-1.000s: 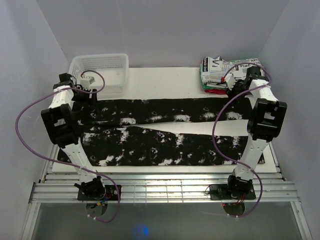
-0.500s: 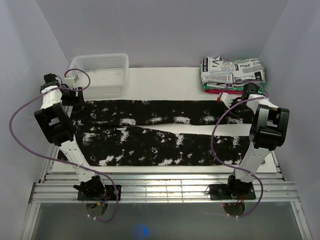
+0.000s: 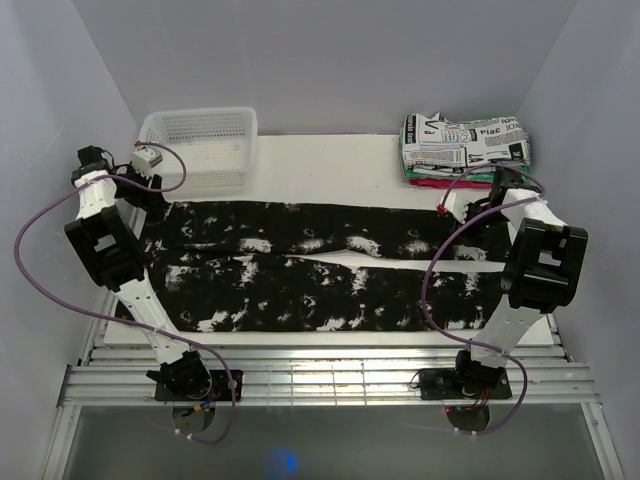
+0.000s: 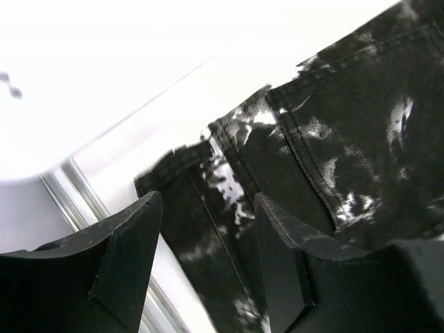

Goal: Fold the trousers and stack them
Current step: Flatten the trousers out

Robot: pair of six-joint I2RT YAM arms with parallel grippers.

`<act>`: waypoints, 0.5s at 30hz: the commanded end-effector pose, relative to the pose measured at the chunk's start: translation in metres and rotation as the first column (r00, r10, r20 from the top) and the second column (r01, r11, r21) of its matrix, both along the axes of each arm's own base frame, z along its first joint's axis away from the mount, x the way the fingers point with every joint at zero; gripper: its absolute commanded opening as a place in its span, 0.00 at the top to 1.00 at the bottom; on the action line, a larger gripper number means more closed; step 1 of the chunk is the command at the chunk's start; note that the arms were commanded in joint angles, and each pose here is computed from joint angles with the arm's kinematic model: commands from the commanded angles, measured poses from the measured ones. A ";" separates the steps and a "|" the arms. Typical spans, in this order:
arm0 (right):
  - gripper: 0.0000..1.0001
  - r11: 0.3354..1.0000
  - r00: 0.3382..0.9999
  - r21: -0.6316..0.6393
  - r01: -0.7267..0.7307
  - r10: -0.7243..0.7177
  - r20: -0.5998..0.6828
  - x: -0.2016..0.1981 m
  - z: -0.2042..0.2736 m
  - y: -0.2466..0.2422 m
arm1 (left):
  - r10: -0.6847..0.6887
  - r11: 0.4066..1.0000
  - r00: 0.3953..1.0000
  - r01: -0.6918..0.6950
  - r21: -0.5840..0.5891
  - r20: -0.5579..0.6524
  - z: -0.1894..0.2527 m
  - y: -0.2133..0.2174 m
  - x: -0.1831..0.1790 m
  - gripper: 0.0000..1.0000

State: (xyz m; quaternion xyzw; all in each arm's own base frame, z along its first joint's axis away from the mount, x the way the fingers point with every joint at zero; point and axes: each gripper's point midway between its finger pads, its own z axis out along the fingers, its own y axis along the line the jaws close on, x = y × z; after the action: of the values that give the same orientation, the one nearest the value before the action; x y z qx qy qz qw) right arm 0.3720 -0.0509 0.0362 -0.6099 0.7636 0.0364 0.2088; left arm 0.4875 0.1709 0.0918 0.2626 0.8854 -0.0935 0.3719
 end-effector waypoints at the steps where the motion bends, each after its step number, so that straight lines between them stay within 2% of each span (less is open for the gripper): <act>1: 0.37 1.000 0.988 0.019 0.003 -0.005 0.152 0.040 0.051 -0.013 | -0.241 0.969 0.963 0.233 0.079 0.123 -0.001 -0.007 0.013 0.34; 4: 0.31 1.000 0.980 0.011 0.016 -0.018 0.197 0.063 0.064 -0.027 | -0.295 0.954 0.950 0.287 0.086 0.107 -0.016 -0.004 0.010 0.38; 8: 0.29 1.000 0.981 0.025 -0.014 0.009 0.194 0.077 0.065 -0.035 | -0.367 0.926 0.919 0.345 0.155 0.142 -0.018 0.006 0.018 0.38; 12: 0.25 0.998 0.980 0.045 -0.041 0.032 0.194 0.081 0.064 -0.035 | -0.373 0.926 0.899 0.347 0.150 0.228 -0.007 0.010 0.034 0.33; 15: 0.22 0.997 0.979 0.060 -0.053 0.040 0.199 0.082 0.062 -0.034 | -0.397 0.916 0.888 0.368 0.160 0.230 -0.015 0.010 0.036 0.32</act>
State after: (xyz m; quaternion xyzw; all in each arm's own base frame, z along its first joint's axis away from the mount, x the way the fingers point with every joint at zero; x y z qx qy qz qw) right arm 0.4544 -0.0938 0.0930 -0.6105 0.7379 -0.0173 0.2872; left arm 0.5102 0.1836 0.0462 0.4261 0.8074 -0.0943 0.3972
